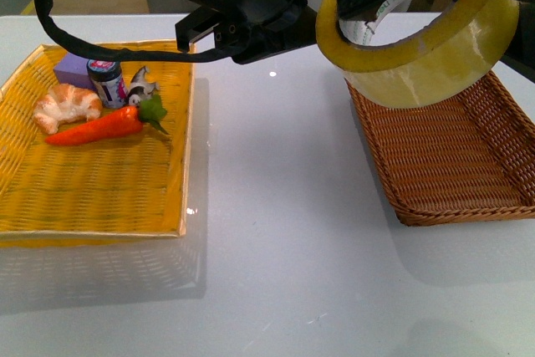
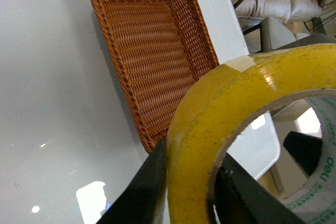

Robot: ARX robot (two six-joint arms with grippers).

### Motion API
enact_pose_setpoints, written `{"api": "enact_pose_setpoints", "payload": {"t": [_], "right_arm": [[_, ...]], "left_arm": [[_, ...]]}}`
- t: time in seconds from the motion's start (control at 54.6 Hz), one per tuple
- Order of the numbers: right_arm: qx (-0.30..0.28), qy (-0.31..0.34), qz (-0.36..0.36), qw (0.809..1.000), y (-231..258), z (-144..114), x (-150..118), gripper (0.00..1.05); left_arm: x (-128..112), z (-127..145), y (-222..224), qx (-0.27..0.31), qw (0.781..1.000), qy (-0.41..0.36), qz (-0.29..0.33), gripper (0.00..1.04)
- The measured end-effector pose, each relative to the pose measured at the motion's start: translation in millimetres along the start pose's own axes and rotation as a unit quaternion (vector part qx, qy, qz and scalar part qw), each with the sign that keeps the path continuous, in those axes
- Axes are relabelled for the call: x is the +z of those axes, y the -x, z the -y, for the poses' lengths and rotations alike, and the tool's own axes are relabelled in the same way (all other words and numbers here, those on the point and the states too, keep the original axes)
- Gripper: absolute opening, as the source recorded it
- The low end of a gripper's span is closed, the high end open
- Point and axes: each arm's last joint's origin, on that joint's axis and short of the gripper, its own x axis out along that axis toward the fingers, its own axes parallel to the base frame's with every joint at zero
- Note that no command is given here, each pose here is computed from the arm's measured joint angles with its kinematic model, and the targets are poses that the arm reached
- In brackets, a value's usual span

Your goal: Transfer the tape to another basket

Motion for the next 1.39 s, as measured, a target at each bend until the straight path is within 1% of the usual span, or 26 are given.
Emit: {"api": "enact_pose_setpoints", "payload": {"t": [0.22,0.293,0.348,0.366,0.385,0.44,0.513,0.623,0.66,0.696,0.715,0.751,0.769,0.788,0.806,0.843,0.861,0.898,0.934,0.953,1.026,1.081,1.136,1.154,1.209,1.392], "right_arm": [[-0.01,-0.004,0.007,1.0,3.7,4.9,3.5,0.46],[-0.016,-0.007,0.014,1.0,6.4,8.2,6.3,0.46],[-0.021,-0.008,0.023,0.999,9.6,11.7,9.7,0.46],[-0.023,-0.009,0.028,0.999,11.5,14.1,11.8,0.46],[-0.025,-0.011,0.031,0.999,13.0,15.8,13.3,0.46],[-0.031,-0.013,0.042,0.999,17.3,22.3,17.8,0.46],[-0.042,-0.019,0.052,0.998,21.2,31.4,21.3,0.46],[-0.066,-0.037,0.063,0.995,26.3,53.3,24.3,0.46],[-0.073,-0.043,0.064,0.994,27.3,59.7,24.3,0.46],[-0.081,-0.051,0.064,0.993,28.2,68.4,24.3,0.46],[-0.083,-0.053,0.064,0.993,28.5,70.3,24.5,0.46],[-0.089,-0.058,0.066,0.992,28.5,77.7,25.5,0.46],[-0.09,-0.059,0.066,0.992,28.3,79.5,26.0,0.46],[-0.092,-0.062,0.067,0.992,27.8,83.2,27.0,0.46],[-0.093,-0.062,0.067,0.991,27.5,85.0,27.5,0.46],[-0.098,-0.066,0.07,0.991,26.0,92.8,30.0,0.46],[-0.099,-0.067,0.071,0.99,25.6,94.8,30.6,0.46],[-0.106,-0.072,0.073,0.989,23.8,103.0,33.3,0.46],[-0.113,-0.075,0.075,0.988,21.1,111.1,36.4,0.46],[-0.118,-0.078,0.075,0.987,18.0,117.0,38.2,0.46],[-0.125,-0.086,0.066,0.986,2.6,136.1,42.4,0.46],[-0.126,-0.091,0.06,0.986,-6.6,145.9,43.4,0.46],[-0.135,-0.097,0.056,0.984,-20.7,162.6,45.0,0.46],[-0.137,-0.099,0.056,0.984,-24.2,166.6,45.7,0.46],[-0.149,-0.108,0.056,0.981,-37.7,183.1,48.4,0.46],[-0.163,-0.127,0.046,0.977,-75.8,211.6,52.4,0.46]], "left_arm": [[6.8,9.2,13.7,-0.007,0.999,-0.01,0.034,0.71],[9.2,11.9,21.2,0.0,0.998,-0.019,0.054,0.82],[11.0,12.8,28.9,0.013,0.997,-0.032,0.075,0.91],[11.9,13.0,34.6,0.017,0.995,-0.039,0.088,0.96],[12.6,12.8,38.5,0.02,0.994,-0.043,0.096,0.98],[15.1,12.0,50.8,0.025,0.991,-0.053,0.121,0.95],[17.5,10.8,63.9,0.022,0.987,-0.059,0.148,0.96],[19.7,6.5,84.5,0.027,0.981,-0.067,0.181,0.96],[19.9,5.3,87.0,0.039,0.978,-0.074,0.193,0.95],[19.0,3.6,89.9,0.093,0.956,-0.105,0.259,0.89],[18.5,2.3,91.2,0.108,0.949,-0.107,0.278,0.87],[12.6,-4.1,98.1,0.168,0.919,-0.135,0.331,0.8],[10.8,-5.9,100.4,0.183,0.911,-0.141,0.342,0.78],[6.8,-10.5,105.1,0.213,0.897,-0.151,0.357,0.75],[5.0,-12.6,107.9,0.226,0.89,-0.156,0.364,0.73],[-2.7,-21.8,118.4,0.265,0.871,-0.173,0.376,0.66],[-4.3,-23.7,121.0,0.271,0.868,-0.179,0.376,0.64],[-11.3,-31.5,131.6,0.287,0.859,-0.19,0.378,0.57],[-17.9,-37.9,140.9,0.297,0.854,-0.201,0.377,0.5],[-23.1,-42.2,146.7,0.299,0.853,-0.206,0.375,0.45],[-40.4,-55.9,162.0,0.307,0.852,-0.217,0.365,0.27],[-48.0,-61.2,168.5,0.308,0.852,-0.22,0.362,0.18],[-58.1,-67.5,178.6,0.309,0.851,-0.221,0.362,0.04],[-60.1,-68.5,180.7,0.306,0.852,-0.222,0.363,0.01],[-68.8,-73.0,189.2,0.308,0.85,-0.224,0.364,0.02],[-87.6,-81.6,205.1,0.31,0.85,-0.223,0.362,0.02]]}}
